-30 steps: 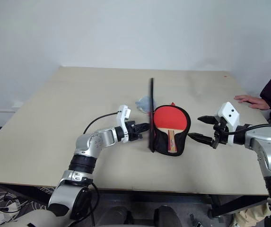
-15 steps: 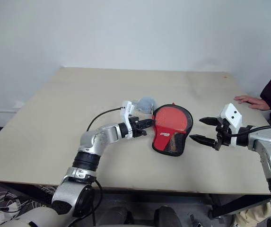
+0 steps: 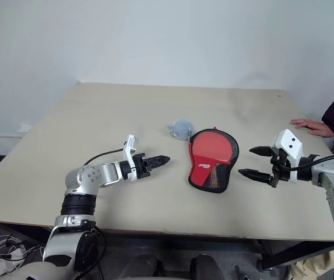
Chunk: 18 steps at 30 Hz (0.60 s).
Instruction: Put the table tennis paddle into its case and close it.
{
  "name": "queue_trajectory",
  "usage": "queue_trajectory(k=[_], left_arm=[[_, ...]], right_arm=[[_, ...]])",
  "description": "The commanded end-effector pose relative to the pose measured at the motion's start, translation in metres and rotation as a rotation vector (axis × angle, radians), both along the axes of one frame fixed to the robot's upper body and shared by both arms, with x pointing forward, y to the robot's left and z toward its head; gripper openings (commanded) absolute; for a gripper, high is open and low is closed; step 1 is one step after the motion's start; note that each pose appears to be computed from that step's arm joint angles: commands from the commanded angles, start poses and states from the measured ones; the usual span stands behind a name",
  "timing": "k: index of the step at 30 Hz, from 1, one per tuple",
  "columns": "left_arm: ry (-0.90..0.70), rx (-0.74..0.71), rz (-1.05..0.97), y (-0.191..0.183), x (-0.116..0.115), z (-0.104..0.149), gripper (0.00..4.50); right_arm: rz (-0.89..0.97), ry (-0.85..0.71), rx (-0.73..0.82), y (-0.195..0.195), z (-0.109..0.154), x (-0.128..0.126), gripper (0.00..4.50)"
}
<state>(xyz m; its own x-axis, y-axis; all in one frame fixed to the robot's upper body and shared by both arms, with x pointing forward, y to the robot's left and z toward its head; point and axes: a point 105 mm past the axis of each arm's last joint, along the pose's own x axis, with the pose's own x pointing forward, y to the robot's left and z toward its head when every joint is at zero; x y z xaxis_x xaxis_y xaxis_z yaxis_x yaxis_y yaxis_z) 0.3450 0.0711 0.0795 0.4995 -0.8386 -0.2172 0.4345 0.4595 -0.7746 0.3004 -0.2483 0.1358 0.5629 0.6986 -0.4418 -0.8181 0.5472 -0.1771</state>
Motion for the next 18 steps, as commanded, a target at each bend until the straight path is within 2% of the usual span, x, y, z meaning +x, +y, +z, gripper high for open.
queue_trajectory(k=[1,4,7,11,18], left_arm=[[-0.006,-0.04,0.0,0.002,0.004,0.014,2.59],[0.046,-0.055,0.015,-0.001,0.007,0.014,3.35],[0.096,-0.063,0.031,-0.002,0.009,0.011,3.35],[0.153,-0.149,-0.001,-0.011,0.006,0.018,3.35],[0.255,-0.207,-0.112,-0.029,-0.012,0.019,3.35]], right_arm=[[0.016,-0.049,0.004,0.004,0.011,0.002,4.42],[0.019,-0.043,0.011,0.007,0.009,0.0,4.42],[0.016,-0.042,0.016,0.008,0.008,0.0,4.42],[0.019,-0.039,0.022,0.012,0.008,-0.001,4.42],[0.023,-0.033,0.034,0.018,0.007,-0.003,4.42]])
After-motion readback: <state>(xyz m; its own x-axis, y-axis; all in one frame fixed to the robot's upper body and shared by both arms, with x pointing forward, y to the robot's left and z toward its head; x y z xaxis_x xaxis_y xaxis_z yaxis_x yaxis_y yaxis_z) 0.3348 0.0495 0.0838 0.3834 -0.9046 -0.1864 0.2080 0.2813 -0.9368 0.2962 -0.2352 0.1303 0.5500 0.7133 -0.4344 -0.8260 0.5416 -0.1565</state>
